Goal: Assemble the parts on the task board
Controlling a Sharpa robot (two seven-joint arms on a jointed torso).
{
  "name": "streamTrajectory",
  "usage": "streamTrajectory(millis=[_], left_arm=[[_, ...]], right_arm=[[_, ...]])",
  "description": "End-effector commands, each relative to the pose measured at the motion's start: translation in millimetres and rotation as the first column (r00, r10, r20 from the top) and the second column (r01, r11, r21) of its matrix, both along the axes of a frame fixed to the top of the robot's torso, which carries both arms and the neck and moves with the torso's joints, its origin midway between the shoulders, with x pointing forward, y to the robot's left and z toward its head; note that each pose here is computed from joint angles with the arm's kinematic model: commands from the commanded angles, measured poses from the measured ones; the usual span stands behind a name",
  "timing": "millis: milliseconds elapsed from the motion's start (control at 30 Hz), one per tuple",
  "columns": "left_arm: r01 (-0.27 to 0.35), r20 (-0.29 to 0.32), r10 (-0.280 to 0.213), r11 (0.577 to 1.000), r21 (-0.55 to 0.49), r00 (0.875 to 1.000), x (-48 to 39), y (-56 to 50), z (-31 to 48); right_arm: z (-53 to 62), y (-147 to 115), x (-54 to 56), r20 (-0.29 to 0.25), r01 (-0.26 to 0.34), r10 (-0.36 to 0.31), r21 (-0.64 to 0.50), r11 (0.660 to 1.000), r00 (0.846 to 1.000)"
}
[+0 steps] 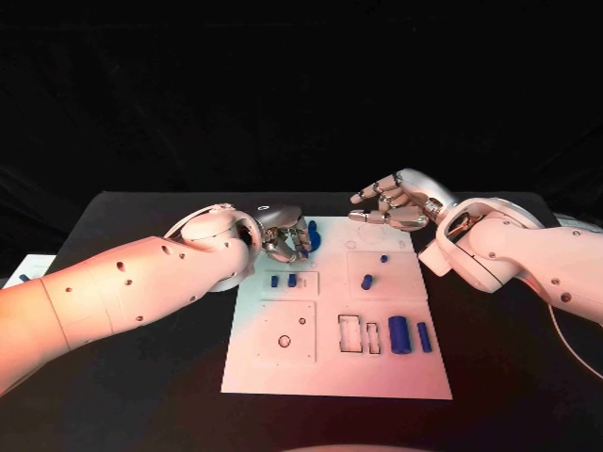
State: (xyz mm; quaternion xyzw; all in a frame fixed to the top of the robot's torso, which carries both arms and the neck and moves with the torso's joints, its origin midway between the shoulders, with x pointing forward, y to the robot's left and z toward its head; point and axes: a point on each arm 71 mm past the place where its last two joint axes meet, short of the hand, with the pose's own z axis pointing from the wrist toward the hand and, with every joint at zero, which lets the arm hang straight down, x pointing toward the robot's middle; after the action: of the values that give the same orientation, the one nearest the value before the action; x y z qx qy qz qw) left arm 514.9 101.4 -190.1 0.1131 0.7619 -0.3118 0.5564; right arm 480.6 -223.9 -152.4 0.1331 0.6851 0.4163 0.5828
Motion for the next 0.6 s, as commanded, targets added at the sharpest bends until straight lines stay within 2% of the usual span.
streamTrajectory(millis=[33,133,267,600], left_arm=[[-0.039,-0.013,0.038,0.997,-0.062,0.999,-2.0,6.9,6.2],[-0.055,-0.02,0.054,0.996,-0.063,0.998,-3.2,16.0,7.8],[-0.077,-0.039,0.075,0.996,-0.045,0.996,-2.1,26.0,6.1],[-0.115,-0.065,0.114,0.993,-0.018,0.991,1.5,34.7,-3.6]], right_arm=[[-0.3,0,0.1,0.004,-0.009,0.009,-0.003,1.0,1.0],[-0.8,0,0.3,0.002,-0.008,0.008,-0.004,1.0,1.0],[-1.2,1,0.3,0.001,-0.008,0.008,-0.004,1.0,1.0],[-1.4,1,0.3,0.001,-0.01,0.01,-0.003,1.0,1.0]])
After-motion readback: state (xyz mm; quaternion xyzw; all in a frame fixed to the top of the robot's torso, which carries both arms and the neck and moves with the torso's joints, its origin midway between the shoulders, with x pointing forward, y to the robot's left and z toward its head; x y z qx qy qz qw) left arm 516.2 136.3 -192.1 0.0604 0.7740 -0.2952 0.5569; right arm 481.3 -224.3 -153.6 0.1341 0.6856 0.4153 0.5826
